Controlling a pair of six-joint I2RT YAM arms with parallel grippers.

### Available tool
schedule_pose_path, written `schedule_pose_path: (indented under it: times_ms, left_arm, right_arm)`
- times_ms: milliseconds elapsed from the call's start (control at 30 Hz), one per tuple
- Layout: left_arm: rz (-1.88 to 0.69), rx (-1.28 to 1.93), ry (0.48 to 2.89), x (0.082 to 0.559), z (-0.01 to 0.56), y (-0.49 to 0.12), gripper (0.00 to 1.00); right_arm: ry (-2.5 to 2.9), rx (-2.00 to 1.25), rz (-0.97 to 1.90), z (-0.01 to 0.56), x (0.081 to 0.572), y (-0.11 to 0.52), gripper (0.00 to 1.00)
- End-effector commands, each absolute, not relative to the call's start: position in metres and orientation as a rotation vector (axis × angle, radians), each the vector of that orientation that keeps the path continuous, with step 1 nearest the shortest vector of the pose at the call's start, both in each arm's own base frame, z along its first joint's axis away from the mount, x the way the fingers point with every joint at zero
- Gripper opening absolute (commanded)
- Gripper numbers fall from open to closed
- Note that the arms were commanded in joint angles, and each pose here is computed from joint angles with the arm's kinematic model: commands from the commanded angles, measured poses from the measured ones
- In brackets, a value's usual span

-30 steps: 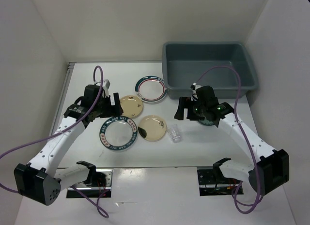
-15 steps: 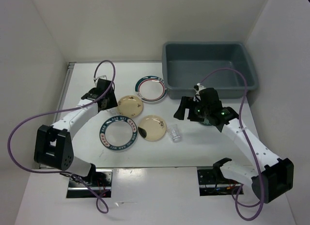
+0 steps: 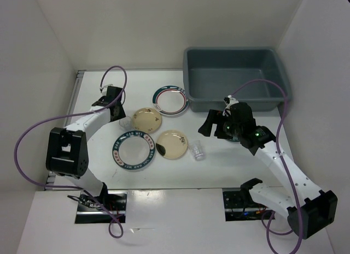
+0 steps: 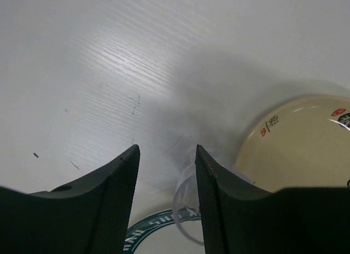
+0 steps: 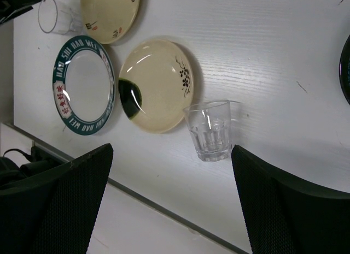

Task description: Place the mixed dishes into the plastic bin

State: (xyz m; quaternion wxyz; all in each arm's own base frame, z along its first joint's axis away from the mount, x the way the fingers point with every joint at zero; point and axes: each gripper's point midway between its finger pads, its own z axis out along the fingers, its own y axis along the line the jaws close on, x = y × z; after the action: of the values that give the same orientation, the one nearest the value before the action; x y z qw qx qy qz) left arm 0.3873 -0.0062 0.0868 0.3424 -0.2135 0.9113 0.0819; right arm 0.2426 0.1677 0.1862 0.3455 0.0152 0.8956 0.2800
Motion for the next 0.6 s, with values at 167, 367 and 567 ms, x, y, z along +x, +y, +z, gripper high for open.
schedule_pose_path:
  times_ms: [167,367,567]
  left_arm:
    - [0.134,-0.521,2.358,0.402,0.094,-0.017,0.53]
    - [0.145,-0.552,2.275,0.399,0.121,-0.01,0.54]
    - [0.088,-0.525,2.256,0.39,0.149,-0.015,0.58]
  right_arm:
    - [2.285,0.053,0.717,0.192,0.247,0.167,0.94]
    - [2.285,0.053,0.717,0.192,0.247,0.167,0.94]
    - [2.294,0.054,0.713,0.19,0.247,0.167,0.94]
